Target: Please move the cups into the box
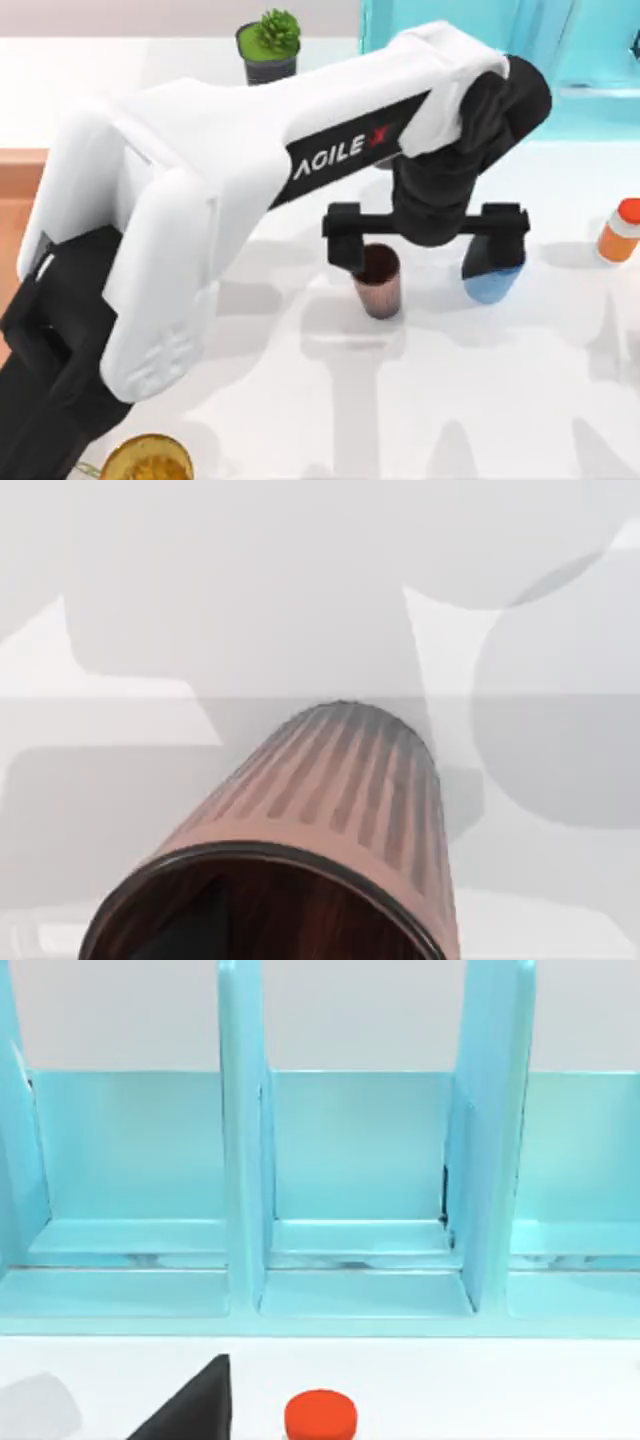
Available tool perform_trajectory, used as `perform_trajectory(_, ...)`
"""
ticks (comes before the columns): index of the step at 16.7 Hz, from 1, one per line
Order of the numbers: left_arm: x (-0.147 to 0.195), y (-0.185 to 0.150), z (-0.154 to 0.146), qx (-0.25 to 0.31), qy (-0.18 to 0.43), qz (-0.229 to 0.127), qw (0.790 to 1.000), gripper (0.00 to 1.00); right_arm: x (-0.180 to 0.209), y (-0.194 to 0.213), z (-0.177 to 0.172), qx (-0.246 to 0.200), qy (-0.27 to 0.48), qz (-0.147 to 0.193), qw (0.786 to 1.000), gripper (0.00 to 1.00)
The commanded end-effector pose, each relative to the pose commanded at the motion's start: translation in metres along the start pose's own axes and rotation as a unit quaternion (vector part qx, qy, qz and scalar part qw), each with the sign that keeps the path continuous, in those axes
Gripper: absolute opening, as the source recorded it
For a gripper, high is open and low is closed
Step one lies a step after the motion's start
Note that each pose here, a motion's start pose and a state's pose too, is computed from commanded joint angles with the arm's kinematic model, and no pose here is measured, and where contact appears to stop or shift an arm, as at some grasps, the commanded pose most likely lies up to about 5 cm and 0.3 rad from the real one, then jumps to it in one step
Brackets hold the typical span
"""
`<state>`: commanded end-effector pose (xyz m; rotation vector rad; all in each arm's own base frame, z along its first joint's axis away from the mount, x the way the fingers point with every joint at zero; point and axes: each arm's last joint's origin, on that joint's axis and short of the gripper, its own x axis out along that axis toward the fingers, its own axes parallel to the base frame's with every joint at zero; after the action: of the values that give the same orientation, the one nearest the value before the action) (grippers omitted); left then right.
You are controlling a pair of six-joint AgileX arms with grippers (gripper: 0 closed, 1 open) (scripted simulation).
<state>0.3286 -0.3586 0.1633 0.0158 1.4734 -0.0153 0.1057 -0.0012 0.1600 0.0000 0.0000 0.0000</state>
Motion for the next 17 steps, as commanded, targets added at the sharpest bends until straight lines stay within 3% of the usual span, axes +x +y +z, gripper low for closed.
perform_trajectory(7, 0.0158, 0.0012, -0.0021, 0.0, -0.001, -0.001, 1.0, 1.0, 0.0, 0.0, 0.0, 0.0, 0.0, 0.0, 1.0, 1.0)
perform_trajectory(17, 0.0158, 0.0012, -0.0021, 0.0, -0.001, -0.001, 1.0, 0.25, 0.0, 0.0, 0.0, 0.0, 0.0, 0.0, 1.0, 1.0)
